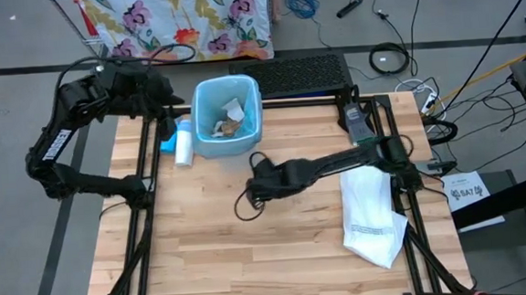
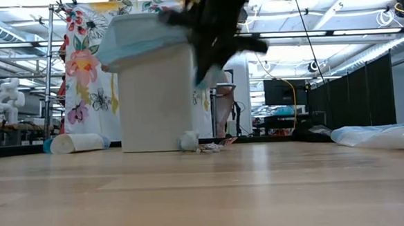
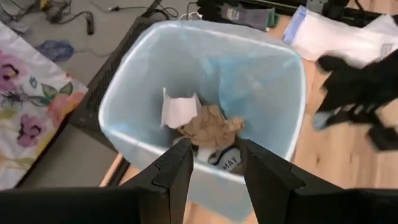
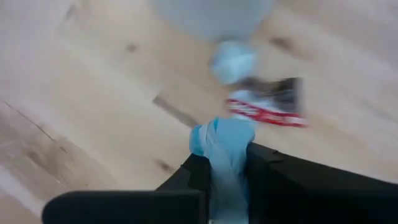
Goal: Place trash/remove bag and relplace
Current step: Put the blue trash bag into the white trash bin
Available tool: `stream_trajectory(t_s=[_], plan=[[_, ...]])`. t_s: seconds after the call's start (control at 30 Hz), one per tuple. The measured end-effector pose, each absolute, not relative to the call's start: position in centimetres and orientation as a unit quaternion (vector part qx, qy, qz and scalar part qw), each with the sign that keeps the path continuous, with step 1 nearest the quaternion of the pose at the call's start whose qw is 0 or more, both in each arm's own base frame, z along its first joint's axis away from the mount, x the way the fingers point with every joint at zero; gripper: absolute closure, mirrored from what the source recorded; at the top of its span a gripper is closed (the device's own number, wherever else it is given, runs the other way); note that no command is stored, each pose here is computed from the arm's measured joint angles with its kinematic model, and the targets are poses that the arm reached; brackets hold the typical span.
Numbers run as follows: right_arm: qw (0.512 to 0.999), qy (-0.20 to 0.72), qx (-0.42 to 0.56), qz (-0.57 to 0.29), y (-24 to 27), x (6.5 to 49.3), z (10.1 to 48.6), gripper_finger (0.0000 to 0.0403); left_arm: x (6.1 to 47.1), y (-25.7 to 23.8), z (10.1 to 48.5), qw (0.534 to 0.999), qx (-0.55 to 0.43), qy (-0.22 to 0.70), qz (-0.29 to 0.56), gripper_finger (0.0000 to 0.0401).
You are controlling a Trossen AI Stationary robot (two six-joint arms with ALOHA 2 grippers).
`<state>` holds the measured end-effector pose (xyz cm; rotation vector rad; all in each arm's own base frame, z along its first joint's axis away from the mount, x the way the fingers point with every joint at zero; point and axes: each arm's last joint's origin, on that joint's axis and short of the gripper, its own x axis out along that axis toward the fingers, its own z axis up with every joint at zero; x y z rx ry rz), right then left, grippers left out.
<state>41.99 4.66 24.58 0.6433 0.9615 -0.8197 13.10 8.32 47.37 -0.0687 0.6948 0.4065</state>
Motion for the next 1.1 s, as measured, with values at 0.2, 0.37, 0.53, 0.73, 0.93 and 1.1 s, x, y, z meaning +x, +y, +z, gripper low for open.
stream_trajectory(t_s=[0.2,0.37,0.53,0.73,0.93,1.1], plan=[[0.767,0.396,0.305,-0.402,4.3,37.5,31.2,0.0377,14.6,9.3,47.0,0.932,-0.003,0.327,0.157,0.0259],[0.788,0.345,0.313,-0.402,3.3,35.3,34.9,0.0379,14.4,9.9,45.7,0.940,-0.006,0.324,0.111,0.0259],[0.819,0.296,0.298,-0.391,2.4,35.2,38.4,0.0379,14.2,10.6,43.2,0.940,-0.041,0.335,0.053,0.0259],[0.878,0.211,0.250,-0.349,0.7,37.6,43.0,0.0379,13.4,10.9,42.1,0.936,-0.060,0.340,0.062,0.0259],[0.924,0.129,0.171,-0.318,-2.1,41.6,44.7,0.0378,12.8,10.6,42.6,0.942,-0.051,0.324,0.070,0.0259],[0.941,0.122,0.143,-0.281,-5.1,44.2,43.2,0.0351,12.3,10.1,43.0,0.946,-0.043,0.315,0.072,0.0259]])
